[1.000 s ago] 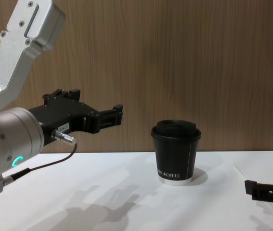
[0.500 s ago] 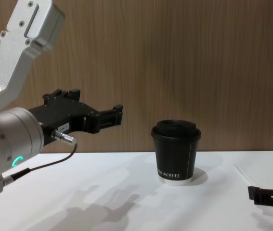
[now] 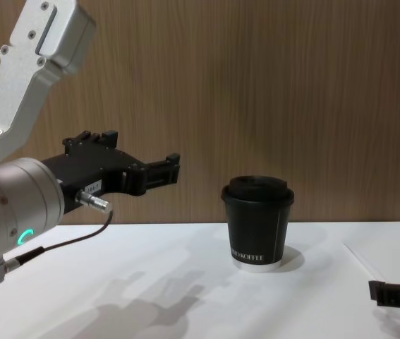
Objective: Pick up the straw with one hand, pass it to the other hand, and insert it into the cup.
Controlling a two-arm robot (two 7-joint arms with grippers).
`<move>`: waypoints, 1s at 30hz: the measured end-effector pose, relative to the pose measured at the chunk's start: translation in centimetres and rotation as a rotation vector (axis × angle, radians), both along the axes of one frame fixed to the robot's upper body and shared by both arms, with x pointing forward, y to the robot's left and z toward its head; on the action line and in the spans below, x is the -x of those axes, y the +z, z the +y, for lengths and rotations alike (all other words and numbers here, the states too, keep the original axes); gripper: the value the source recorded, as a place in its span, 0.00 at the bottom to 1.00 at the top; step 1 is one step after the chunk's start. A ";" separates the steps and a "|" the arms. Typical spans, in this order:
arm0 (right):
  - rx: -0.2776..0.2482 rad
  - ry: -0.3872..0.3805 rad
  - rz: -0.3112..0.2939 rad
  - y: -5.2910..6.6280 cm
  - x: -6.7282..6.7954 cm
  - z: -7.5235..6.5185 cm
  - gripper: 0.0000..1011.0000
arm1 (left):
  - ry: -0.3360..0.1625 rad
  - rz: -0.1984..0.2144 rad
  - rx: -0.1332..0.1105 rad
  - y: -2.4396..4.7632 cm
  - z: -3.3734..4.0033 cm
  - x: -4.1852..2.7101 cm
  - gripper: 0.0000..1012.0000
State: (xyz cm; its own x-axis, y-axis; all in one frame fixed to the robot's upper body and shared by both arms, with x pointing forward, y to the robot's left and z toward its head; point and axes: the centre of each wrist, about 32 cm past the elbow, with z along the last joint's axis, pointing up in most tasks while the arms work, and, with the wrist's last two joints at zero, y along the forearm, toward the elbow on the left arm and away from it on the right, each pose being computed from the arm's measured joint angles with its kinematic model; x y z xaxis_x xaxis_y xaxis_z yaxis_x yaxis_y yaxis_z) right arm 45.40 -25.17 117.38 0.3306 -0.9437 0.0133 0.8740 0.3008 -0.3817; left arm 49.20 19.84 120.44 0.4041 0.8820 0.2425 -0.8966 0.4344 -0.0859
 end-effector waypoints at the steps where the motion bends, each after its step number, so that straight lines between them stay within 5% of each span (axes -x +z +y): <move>1: 0.000 -0.001 0.001 0.0 0.0 0.0 0.99 | 0.000 0.000 0.000 0.00 0.00 0.00 0.99; 30: 0.002 -0.001 0.031 -0.1 -0.5 0.0 0.99 | 0.000 0.000 0.000 0.00 0.00 0.00 0.99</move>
State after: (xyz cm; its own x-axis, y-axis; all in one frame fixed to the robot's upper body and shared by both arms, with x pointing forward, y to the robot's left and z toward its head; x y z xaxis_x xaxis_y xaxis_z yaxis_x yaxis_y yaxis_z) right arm 45.86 -25.21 117.24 0.3298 -0.9440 0.0052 0.8622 0.2989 -0.4089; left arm 49.20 19.84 120.44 0.4040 0.8820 0.2425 -0.8966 0.4343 -0.0859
